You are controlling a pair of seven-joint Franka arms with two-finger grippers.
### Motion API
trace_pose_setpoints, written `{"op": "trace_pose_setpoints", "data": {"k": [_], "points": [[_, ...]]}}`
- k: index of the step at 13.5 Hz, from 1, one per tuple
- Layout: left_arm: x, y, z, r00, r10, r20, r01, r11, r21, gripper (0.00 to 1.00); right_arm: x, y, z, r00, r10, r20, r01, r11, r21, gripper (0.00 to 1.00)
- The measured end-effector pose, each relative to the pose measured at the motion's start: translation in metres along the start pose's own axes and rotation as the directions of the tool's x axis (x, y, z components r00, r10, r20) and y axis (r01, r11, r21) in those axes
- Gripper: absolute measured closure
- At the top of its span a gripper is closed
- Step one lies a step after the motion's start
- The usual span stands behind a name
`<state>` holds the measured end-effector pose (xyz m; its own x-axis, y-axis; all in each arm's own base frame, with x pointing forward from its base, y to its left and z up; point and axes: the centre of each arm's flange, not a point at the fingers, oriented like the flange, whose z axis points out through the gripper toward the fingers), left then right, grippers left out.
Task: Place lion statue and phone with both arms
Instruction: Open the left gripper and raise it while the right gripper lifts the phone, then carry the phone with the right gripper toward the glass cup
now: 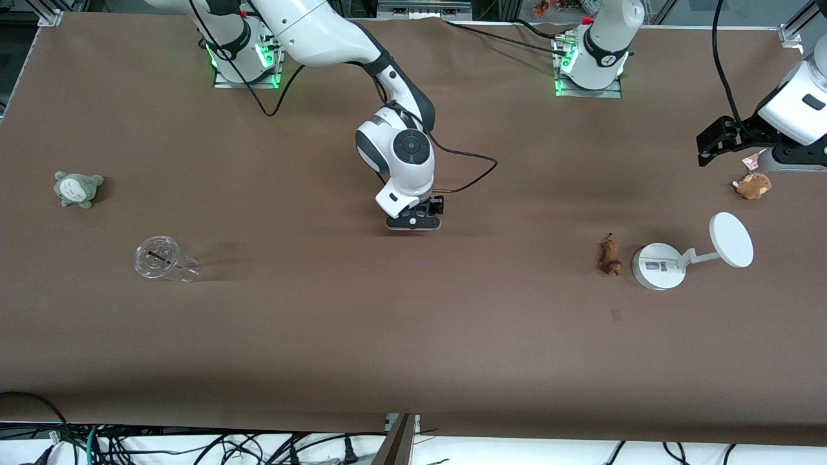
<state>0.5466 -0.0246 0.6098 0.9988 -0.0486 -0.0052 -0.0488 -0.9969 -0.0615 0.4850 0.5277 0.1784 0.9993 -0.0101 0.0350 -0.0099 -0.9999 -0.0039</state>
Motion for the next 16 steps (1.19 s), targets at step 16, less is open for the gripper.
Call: {"op": "trace_pose_setpoints", "data": {"k": [16], "points": [[-0.001, 0.002, 0.002, 1.0, 0.001, 0.01, 0.0, 1.0, -0.013, 0.0, 0.122, 0.134, -0.074, 0.999, -0.051, 0.007, 0.052, 0.998, -0.041, 0.17]]}}
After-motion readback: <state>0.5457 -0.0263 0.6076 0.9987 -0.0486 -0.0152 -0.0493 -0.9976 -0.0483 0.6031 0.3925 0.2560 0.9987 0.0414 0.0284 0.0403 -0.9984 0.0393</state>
